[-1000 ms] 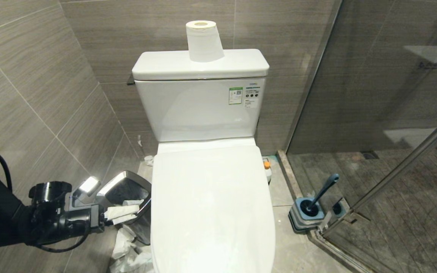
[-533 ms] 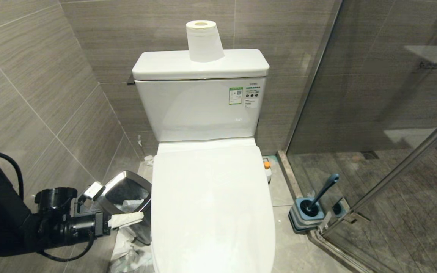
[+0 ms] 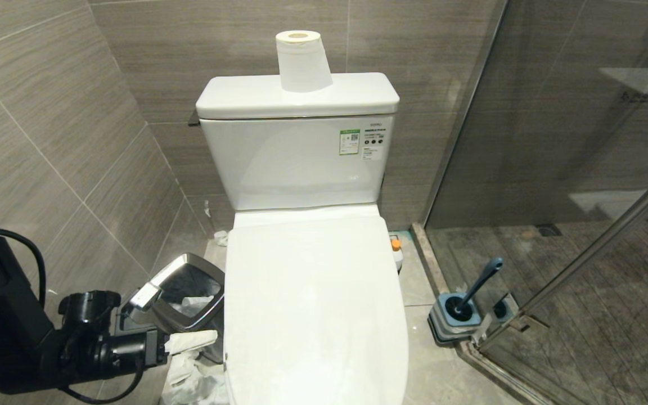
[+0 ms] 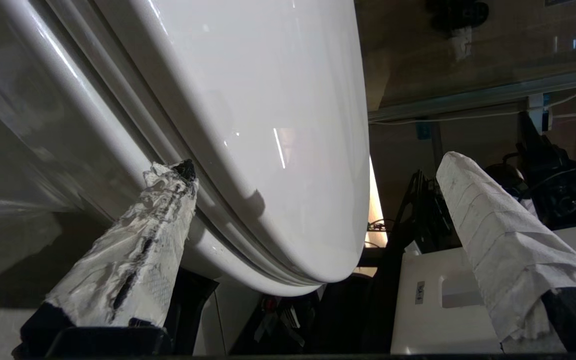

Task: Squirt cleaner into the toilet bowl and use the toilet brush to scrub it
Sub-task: Use the left hand to lift the toilet lid slightly

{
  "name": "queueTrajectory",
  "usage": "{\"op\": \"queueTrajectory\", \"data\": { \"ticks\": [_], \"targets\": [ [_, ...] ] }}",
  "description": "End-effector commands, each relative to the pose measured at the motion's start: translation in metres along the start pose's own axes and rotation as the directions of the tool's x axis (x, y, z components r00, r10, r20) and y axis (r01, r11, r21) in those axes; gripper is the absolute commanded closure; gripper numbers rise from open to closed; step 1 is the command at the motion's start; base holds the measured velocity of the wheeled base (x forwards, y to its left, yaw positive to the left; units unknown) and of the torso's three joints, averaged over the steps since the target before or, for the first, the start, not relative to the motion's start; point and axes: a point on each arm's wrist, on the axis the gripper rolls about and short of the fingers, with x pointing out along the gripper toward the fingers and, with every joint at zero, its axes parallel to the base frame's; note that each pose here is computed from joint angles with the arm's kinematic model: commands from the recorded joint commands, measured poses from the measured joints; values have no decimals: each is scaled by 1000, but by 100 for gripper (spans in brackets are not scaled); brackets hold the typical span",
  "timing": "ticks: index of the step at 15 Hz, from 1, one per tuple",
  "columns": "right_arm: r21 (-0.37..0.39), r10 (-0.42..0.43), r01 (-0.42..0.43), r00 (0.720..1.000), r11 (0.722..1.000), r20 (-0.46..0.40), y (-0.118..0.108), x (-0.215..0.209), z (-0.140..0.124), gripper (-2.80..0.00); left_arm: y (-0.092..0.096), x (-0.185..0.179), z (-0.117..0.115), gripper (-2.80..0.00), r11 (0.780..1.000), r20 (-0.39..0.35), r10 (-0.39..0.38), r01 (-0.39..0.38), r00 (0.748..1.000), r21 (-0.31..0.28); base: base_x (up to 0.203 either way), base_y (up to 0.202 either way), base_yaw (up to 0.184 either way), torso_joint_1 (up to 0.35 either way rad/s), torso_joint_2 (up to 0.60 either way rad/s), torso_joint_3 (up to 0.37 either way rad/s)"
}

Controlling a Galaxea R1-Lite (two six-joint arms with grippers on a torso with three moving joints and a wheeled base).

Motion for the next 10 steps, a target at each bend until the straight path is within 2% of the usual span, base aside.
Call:
{"op": "queueTrajectory", "data": {
  "ticks": [1,6,10],
  "targets": [
    [0,0,0,1000,1000,-2,0,0,0,0,1,2,-2,-280,1000,-7,-11,11,1000,-7,0,0,0,0,0,0],
    [0,1,-1,1000,1000,-2,0,0,0,0,5,10,-7,-280,1000,-29,-19,19,999,-12,0,0,0,0,0,0],
    [0,-1,1,1000,1000,-2,0,0,0,0,10,13,-5,-280,1000,-25,-12,13,1000,25,0,0,0,0,0,0]
  ]
}}
